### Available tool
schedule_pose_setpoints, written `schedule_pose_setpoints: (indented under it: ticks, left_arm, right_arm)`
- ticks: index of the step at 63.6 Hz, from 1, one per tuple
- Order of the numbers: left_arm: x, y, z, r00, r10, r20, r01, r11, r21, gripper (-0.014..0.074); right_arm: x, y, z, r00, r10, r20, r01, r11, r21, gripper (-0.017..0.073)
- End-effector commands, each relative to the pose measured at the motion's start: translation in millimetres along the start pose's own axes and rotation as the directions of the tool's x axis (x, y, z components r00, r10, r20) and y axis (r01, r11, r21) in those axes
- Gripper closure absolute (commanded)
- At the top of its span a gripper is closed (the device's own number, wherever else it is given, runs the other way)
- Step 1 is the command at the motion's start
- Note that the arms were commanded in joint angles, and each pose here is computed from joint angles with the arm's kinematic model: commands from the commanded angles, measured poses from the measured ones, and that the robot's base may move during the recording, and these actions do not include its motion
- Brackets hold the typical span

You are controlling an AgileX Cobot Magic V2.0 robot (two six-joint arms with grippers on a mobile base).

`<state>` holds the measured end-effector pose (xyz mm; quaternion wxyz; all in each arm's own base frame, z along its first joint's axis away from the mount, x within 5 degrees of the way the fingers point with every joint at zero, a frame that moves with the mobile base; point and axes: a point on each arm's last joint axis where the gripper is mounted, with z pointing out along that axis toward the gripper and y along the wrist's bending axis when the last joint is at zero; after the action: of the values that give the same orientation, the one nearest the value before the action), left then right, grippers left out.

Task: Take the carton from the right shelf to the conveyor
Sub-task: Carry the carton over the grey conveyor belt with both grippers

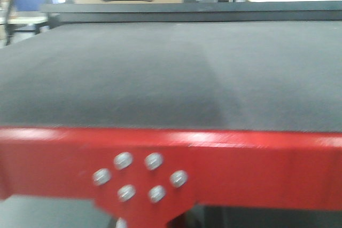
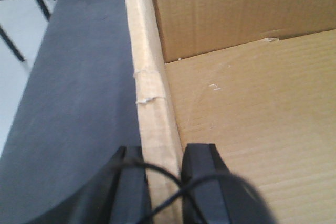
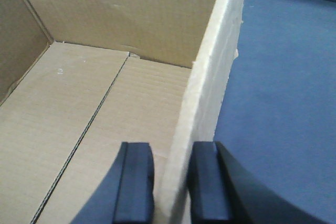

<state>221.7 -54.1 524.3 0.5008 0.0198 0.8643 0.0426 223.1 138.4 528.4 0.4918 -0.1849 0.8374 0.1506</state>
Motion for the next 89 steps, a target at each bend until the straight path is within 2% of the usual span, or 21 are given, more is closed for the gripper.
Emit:
schedule_pose_setpoints:
  ticks: [1, 89]
  left_arm:
    - [-5.4, 13.8, -5.7, 0.997, 0.056, 0.054, -0.049, 0.992, -0.119, 0.0600]
    - [-5.4, 13.8, -5.7, 0.997, 0.056, 0.054, -0.049, 0.992, -0.119, 0.0600]
  right_arm:
    - [-5.8, -1.1, -17.6, 0.997, -0.030, 0.066, 0.030, 1.000, 0.003, 0.0627]
    - [-5.8, -1.1, -17.6, 0.997, -0.030, 0.066, 0.030, 1.000, 0.003, 0.0627]
